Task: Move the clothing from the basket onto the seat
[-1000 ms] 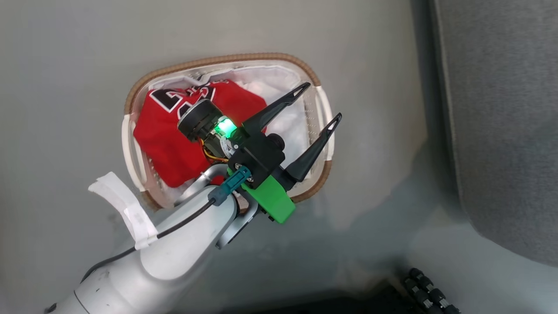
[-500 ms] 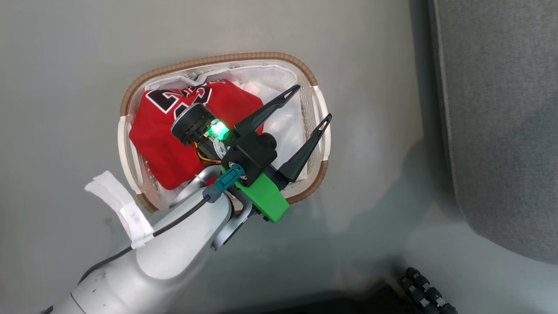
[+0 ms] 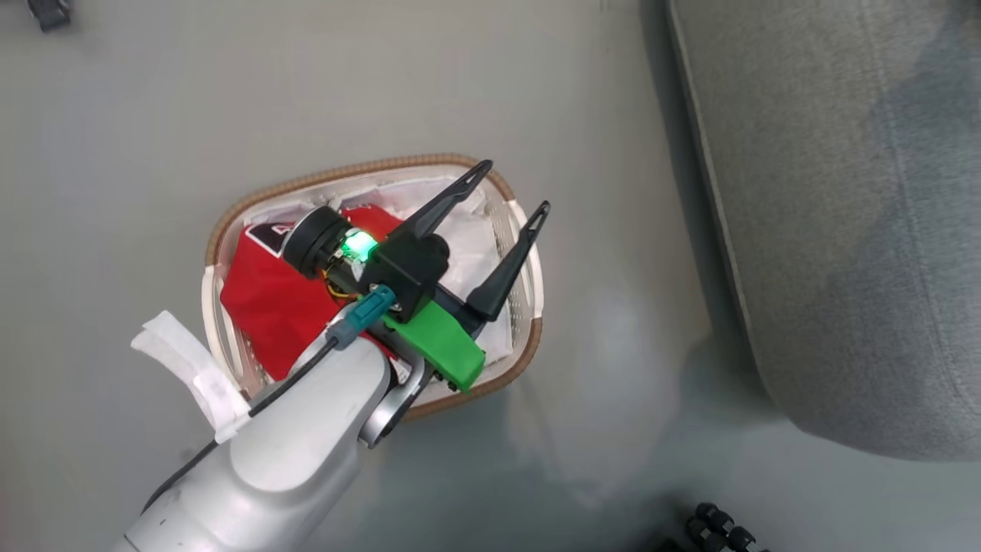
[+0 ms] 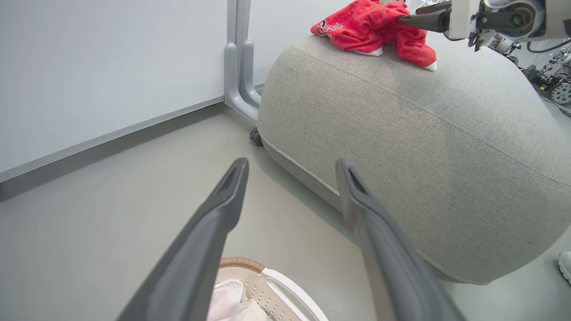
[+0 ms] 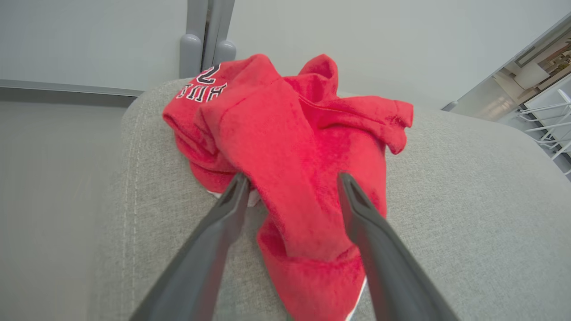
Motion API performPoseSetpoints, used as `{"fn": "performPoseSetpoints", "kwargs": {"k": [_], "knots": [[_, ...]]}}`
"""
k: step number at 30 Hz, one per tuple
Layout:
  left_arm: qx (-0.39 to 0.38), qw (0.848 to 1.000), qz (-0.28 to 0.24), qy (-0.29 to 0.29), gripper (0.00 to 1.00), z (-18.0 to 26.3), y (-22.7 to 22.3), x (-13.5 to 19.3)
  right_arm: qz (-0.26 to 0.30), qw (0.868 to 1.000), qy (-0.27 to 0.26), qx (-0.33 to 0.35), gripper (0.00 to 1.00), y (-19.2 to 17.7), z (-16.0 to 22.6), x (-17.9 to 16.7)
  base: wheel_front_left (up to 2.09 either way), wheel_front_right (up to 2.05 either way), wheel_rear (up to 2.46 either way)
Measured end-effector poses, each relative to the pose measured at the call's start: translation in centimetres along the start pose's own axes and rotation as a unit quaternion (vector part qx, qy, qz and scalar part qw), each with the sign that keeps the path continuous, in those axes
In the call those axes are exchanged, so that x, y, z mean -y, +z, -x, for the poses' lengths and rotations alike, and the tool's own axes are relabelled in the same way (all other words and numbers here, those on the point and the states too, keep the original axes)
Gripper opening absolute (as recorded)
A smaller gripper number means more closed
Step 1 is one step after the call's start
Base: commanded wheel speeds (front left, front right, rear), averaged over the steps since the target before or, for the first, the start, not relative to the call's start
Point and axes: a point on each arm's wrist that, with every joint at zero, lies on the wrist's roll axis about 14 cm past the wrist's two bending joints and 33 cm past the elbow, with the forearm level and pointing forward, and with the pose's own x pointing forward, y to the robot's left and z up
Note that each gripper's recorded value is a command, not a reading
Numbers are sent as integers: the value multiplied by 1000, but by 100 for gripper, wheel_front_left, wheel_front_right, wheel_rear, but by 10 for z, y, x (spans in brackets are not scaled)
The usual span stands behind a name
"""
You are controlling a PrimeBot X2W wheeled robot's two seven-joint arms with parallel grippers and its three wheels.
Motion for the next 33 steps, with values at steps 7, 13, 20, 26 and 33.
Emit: {"fn": "performPoseSetpoints", "kwargs": {"k": [7, 13, 20, 26, 33], "knots": [[14, 999, -9, 28, 100, 11, 23, 2, -6, 999, 6, 39, 100, 30, 26, 10, 0, 0, 0], [40, 996, -12, 75, 100, 29, 52, -4, -9, 997, 26, 72, 100, 56, 48, 3, 0, 0, 0], [66, 987, -7, 148, 100, 69, 72, -17, -36, 991, 65, 112, 100, 82, 73, -28, 0, 0, 0], [91, 973, -2, 213, 100, 109, 86, -29, -66, 982, 100, 147, 100, 100, 96, -57, 0, 0, 0], [115, 951, 8, 287, 100, 158, 92, -41, -99, 965, 146, 194, 100, 116, 130, -101, 0, 0, 0]]}}
